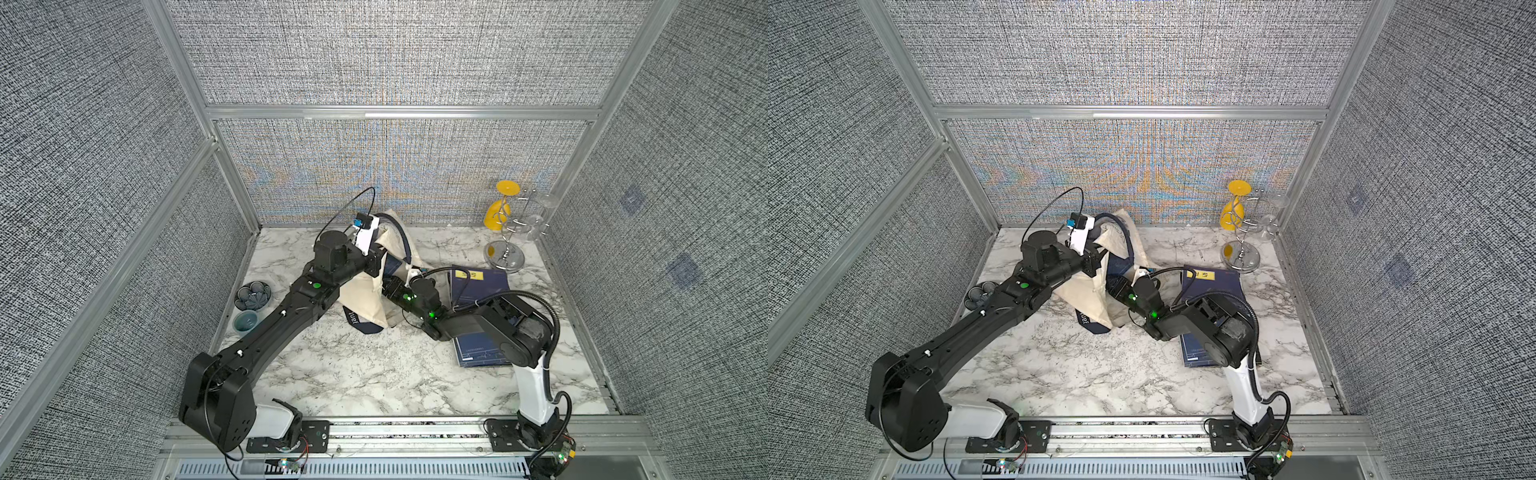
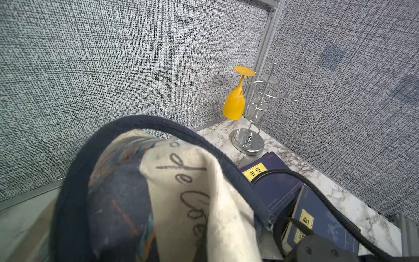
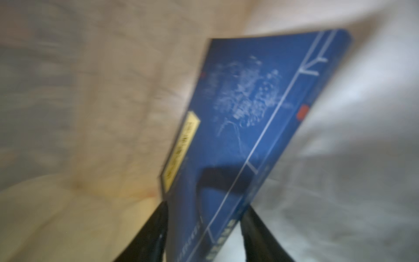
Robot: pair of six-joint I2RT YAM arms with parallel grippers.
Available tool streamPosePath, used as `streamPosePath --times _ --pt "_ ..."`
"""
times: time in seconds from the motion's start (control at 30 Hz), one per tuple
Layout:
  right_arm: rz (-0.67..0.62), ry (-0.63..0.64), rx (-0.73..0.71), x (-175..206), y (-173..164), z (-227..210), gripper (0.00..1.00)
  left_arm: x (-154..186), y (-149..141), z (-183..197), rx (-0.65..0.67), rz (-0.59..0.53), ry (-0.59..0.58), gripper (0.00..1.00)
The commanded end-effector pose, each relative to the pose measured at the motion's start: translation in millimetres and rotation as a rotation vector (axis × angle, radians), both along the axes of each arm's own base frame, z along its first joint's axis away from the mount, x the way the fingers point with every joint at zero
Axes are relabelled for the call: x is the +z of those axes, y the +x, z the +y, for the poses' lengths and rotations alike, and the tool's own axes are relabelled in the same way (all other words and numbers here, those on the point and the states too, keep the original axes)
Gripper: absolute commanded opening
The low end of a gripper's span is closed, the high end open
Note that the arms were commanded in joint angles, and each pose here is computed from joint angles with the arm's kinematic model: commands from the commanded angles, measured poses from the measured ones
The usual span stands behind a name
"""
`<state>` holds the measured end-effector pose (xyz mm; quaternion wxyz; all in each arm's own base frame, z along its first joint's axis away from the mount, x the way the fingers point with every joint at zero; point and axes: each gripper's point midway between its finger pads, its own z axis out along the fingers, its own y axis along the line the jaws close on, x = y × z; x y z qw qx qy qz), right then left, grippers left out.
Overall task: Take out the books from the canvas bag
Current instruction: Pick up the book from the canvas bag.
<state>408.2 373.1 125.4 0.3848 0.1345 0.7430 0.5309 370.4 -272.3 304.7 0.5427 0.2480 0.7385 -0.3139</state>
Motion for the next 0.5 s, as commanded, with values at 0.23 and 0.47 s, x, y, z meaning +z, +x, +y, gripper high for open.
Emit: streamPosePath --times 0.23,0.47 --pt "-0.016 0.007 -0.029 2.1 -1.9 -11.4 0.51 -2.7 8.5 1.8 0.029 -0.013 0.033 0.0" --pt "0.075 -0.011 -0.077 -22.1 9.0 -13.1 0.51 0.8 4.5 -2.8 -0.001 -0.011 -0.001 0.0"
